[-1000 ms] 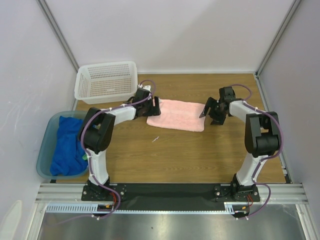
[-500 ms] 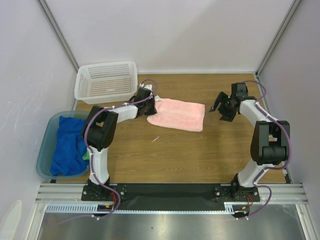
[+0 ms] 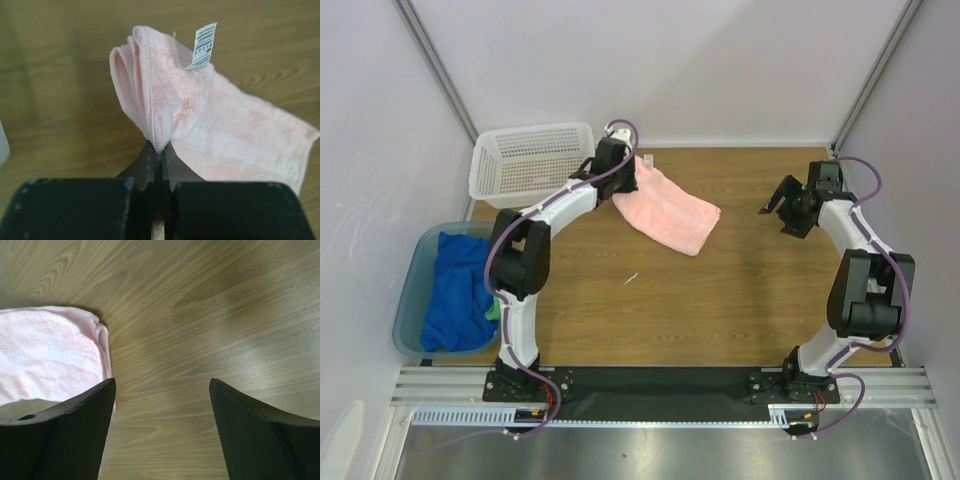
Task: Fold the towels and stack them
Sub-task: Neatly place the folded towel into the bin
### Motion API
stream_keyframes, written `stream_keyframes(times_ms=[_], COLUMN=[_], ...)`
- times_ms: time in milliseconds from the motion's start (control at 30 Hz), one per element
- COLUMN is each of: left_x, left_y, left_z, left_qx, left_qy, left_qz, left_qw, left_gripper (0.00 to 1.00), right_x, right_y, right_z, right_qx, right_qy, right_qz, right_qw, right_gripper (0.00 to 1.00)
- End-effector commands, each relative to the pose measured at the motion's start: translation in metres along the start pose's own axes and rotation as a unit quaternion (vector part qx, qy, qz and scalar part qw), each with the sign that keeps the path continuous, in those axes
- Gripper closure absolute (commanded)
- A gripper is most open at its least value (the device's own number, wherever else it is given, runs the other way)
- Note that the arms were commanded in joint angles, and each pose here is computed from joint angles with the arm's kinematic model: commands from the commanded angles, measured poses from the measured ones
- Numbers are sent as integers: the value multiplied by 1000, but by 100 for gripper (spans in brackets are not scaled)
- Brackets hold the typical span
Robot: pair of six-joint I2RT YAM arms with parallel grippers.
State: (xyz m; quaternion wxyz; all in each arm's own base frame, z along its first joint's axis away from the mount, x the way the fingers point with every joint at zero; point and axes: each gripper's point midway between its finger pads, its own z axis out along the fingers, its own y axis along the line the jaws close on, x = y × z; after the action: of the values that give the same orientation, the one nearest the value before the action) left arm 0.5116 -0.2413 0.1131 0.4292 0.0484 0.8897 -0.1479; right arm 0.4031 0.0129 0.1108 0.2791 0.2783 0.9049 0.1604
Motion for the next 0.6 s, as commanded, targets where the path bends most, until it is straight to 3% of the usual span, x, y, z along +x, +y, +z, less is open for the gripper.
stream_keyframes(times_ms=[0, 367, 567], left_x=[-35, -116, -138], left_y=[5, 27, 57], left_z=[2, -16, -22], left_qx=[-21, -39, -55], left_qy=[-25, -91, -101], left_qz=[16, -16, -34], left_qw=[999, 995, 993], left_gripper=[100, 100, 100], right_x=[-15, -22, -22], right_y=[13, 8, 7], right_z=[-12, -11, -2], right_qx=[-30, -33, -43], right_qy=[-42, -79, -97], right_qz=[-3, -42, -33], right_qw=[999, 995, 994], right_gripper=[18, 16, 15])
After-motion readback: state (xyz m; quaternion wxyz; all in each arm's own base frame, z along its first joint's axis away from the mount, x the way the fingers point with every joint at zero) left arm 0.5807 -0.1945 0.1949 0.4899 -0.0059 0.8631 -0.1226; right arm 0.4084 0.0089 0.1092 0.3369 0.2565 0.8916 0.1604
